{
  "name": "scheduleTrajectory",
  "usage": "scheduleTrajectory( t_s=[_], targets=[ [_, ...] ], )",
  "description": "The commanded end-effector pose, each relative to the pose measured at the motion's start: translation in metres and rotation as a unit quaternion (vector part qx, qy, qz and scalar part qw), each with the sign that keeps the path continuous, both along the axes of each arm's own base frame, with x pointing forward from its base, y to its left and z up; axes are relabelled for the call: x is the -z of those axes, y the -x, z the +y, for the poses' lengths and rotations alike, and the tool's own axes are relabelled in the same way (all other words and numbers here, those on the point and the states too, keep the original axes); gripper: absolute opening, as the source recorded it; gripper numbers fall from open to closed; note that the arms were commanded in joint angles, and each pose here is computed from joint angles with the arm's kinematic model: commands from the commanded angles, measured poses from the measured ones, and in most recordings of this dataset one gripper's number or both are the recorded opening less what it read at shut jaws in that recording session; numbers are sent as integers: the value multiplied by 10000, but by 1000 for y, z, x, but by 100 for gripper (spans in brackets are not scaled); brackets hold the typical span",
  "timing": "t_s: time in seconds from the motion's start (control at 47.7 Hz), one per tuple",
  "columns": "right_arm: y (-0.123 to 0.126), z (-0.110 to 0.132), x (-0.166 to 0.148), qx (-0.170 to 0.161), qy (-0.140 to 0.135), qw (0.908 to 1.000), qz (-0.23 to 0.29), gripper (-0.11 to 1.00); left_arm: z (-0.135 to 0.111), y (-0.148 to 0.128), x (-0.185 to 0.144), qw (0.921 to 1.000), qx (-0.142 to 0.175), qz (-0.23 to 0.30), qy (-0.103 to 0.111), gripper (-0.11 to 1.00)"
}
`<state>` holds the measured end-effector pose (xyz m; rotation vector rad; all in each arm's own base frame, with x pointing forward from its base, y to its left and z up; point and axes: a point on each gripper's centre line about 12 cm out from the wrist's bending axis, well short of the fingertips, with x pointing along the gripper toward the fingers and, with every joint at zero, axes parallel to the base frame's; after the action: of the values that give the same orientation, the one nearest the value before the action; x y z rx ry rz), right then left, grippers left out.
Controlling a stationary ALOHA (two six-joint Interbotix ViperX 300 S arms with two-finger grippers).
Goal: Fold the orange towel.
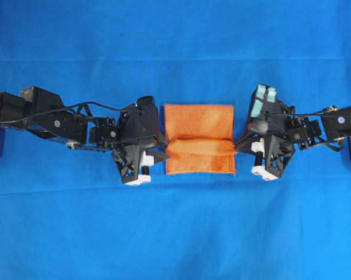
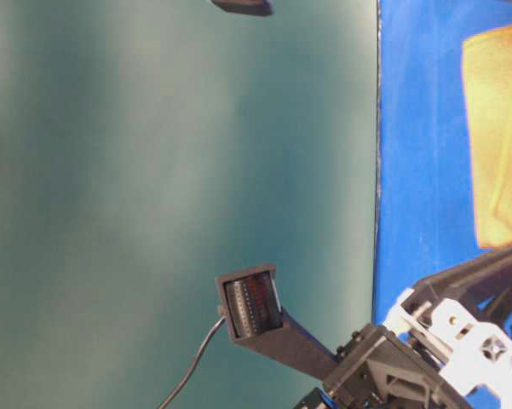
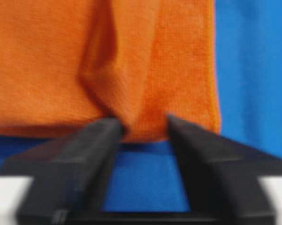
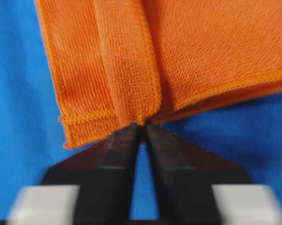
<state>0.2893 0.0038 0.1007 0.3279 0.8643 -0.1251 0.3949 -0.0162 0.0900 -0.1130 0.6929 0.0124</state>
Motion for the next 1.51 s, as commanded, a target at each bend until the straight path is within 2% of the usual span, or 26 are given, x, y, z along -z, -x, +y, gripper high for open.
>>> scheduleTrajectory(
  t_s=[0.0, 0.063, 0.147, 0.272, 0.377, 0.545, 0.712, 0.88, 1.006, 1.174, 1.32, 1.488],
  targets=[
    [-6, 2, -8, 4, -41, 9998, -174, 28, -2, -4, -9, 9999, 28, -138, 0, 49],
    [-9, 4, -11, -48, -35, 9997, -242, 47, -2, -2, -9, 9999, 36, -123, -14, 62],
    [-13, 6, -21, -104, 1, 9992, -376, 63, -2, -2, -13, 9999, 67, -117, -48, 60],
    [-15, 7, -49, -140, 113, 9978, -634, 56, -2, 2, -34, 9998, 109, -157, -79, 55],
    [-10, 9, -75, -174, 245, 9963, -806, 56, -2, 10, -59, 9996, 133, -226, -94, 55],
    [6, 10, -113, -251, 448, 9917, -1183, 56, -2, 27, -95, 9976, 334, -504, -325, 55],
    [25, 5, -133, -271, 694, 9869, -1430, 56, -2, 41, -114, 9947, 446, -786, -483, 55],
    [47, -1, -150, -330, 1099, 9790, -1684, 56, 0, 57, -128, 9914, 498, -1041, -618, 55],
    [64, -6, -163, -287, 1292, 9723, -1927, 56, 1, 72, -140, 9837, 524, -1551, -743, 55],
    [86, -9, -167, -284, 1459, 9639, -2211, 56, 3, 101, -156, 9668, 487, -2360, -853, 55],
    [102, -11, -162, -265, 1509, 9589, -2388, 56, 4, 128, -163, 9594, 467, -2642, -876, 55],
    [119, -20, -149, -17, 1528, 9575, -2446, 56, 6, 163, -170, 9484, 431, -3015, -882, 55]
  ],
)
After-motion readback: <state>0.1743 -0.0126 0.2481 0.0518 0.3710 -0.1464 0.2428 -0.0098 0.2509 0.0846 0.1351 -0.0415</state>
